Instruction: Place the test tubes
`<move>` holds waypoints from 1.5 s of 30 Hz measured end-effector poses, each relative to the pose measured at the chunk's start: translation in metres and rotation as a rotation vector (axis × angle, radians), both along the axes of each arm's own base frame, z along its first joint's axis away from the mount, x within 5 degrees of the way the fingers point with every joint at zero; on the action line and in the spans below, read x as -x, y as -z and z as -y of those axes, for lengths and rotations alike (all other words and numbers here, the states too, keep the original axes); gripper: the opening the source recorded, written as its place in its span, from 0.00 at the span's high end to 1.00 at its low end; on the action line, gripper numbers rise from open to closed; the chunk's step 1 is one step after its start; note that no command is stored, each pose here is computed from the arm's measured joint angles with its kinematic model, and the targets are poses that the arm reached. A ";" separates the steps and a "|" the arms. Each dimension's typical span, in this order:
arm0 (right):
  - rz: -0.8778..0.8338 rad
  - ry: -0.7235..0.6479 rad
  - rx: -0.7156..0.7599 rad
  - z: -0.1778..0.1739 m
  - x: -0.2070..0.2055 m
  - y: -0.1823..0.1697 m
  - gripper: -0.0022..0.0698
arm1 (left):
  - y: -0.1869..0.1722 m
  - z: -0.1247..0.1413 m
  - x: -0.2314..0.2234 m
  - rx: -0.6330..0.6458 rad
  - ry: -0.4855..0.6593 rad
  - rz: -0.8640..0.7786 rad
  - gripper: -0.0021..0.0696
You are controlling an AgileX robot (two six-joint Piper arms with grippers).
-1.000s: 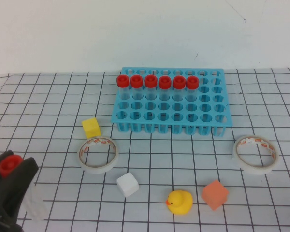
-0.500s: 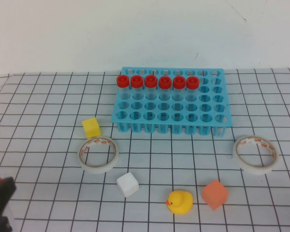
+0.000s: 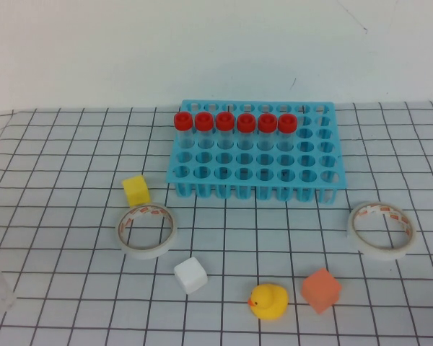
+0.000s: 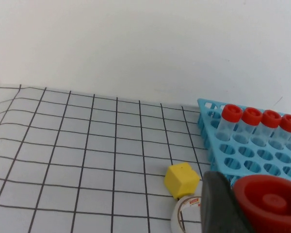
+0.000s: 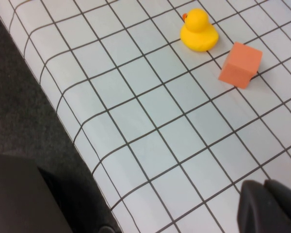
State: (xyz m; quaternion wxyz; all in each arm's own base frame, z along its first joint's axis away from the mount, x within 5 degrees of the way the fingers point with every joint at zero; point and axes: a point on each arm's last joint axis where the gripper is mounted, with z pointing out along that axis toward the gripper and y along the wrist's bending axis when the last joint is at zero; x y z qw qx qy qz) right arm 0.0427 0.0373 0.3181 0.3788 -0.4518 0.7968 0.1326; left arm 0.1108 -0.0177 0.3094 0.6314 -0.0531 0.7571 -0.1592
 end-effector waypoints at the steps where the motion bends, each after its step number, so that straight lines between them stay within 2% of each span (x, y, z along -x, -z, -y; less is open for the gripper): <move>1: 0.000 0.000 0.000 0.000 0.000 0.000 0.97 | -0.001 0.000 -0.002 0.008 0.000 -0.006 0.61; 9: 0.000 0.000 0.000 0.000 0.000 0.000 0.97 | -0.003 0.000 -0.028 0.029 -0.042 -0.090 0.61; 14: 0.000 0.000 0.000 0.000 0.000 0.000 0.97 | -0.006 0.007 -0.040 -0.035 -0.007 -0.027 0.61; 21: 0.000 0.000 0.000 0.000 0.000 0.000 0.97 | -0.006 0.041 -0.067 -0.048 0.151 0.132 0.61; 28: 0.000 0.000 0.000 0.000 0.000 0.000 0.97 | 0.005 0.091 -0.089 -0.192 0.429 0.385 0.61; 30: 0.000 0.000 0.000 0.000 0.000 0.000 0.97 | 0.006 0.101 -0.092 -0.166 0.498 0.485 0.61; 33: 0.000 0.000 0.000 0.000 0.000 0.000 0.97 | 0.010 0.111 -0.098 -0.035 0.570 0.563 0.61; 38: 0.000 0.000 0.000 0.000 0.000 0.000 0.97 | 0.029 0.122 -0.132 0.256 0.539 0.391 0.61; 41: -0.001 0.001 0.002 0.000 0.000 0.000 0.97 | 0.038 0.135 -0.156 0.279 0.570 0.342 0.61; 45: -0.001 0.001 0.002 0.000 0.000 0.000 0.97 | 0.043 0.161 -0.183 0.204 0.708 0.354 0.61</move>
